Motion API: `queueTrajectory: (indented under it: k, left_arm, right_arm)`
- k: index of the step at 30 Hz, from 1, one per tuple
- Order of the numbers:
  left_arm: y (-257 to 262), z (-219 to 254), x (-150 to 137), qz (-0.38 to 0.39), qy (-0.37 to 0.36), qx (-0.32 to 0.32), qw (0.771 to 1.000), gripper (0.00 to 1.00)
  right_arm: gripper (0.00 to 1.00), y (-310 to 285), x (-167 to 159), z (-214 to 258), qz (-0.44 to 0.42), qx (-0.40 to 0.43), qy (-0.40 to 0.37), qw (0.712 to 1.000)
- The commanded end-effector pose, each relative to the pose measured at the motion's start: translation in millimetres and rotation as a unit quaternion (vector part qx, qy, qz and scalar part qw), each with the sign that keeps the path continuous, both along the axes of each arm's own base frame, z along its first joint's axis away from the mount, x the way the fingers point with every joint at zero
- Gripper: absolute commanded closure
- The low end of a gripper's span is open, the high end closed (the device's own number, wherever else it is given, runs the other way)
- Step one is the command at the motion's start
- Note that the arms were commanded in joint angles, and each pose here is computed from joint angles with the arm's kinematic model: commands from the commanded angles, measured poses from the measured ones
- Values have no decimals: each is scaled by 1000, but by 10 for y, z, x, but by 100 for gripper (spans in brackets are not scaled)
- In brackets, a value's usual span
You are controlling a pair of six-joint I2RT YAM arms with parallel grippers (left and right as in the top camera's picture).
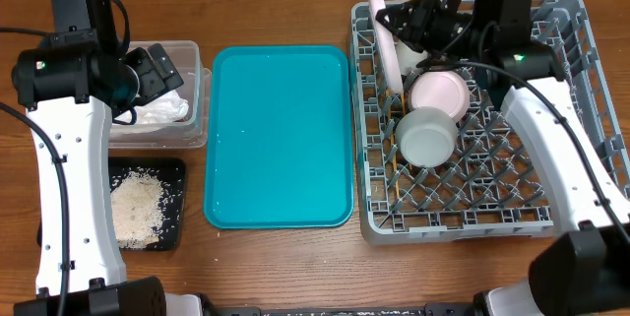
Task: Sort waste into correct bins and load items into the dishwasher
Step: 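Stand the pink plate upright in the rack's back row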
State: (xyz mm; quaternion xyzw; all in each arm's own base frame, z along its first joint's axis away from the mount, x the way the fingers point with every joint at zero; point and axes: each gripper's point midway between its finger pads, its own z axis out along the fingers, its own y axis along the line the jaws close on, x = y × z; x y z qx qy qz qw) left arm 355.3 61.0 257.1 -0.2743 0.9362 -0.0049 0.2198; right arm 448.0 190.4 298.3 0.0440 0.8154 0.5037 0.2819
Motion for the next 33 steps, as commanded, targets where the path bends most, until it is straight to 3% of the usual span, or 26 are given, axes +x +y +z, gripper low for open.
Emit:
queueTrajectory:
  k: [1,10,18,25,30,33]
  left_arm:
    - [26,54,18,1,-7,5,1000,0]
    - [26,55,17,1,-8,5,1000,0]
    - [26,55,17,1,-8,5,1000,0]
    - [26,55,17,1,-8,5,1000,0]
    - [26,55,17,1,-8,5,1000,0]
    - [26,55,17,1,-8,5,1000,0]
  right_arm:
    - [96,65,30,-91,10,34,40,999]
    - [96,72,170,-562,-5,34,113,993]
    - [95,-39,242,-714,-33,9,119,992]
    - [81,-300,245,-1058,-79,-91,124,985]
    - [80,-334,246,-1085,-51,-136,74,987]
    - [74,-398,272,-1112,-62,-153,70,984]
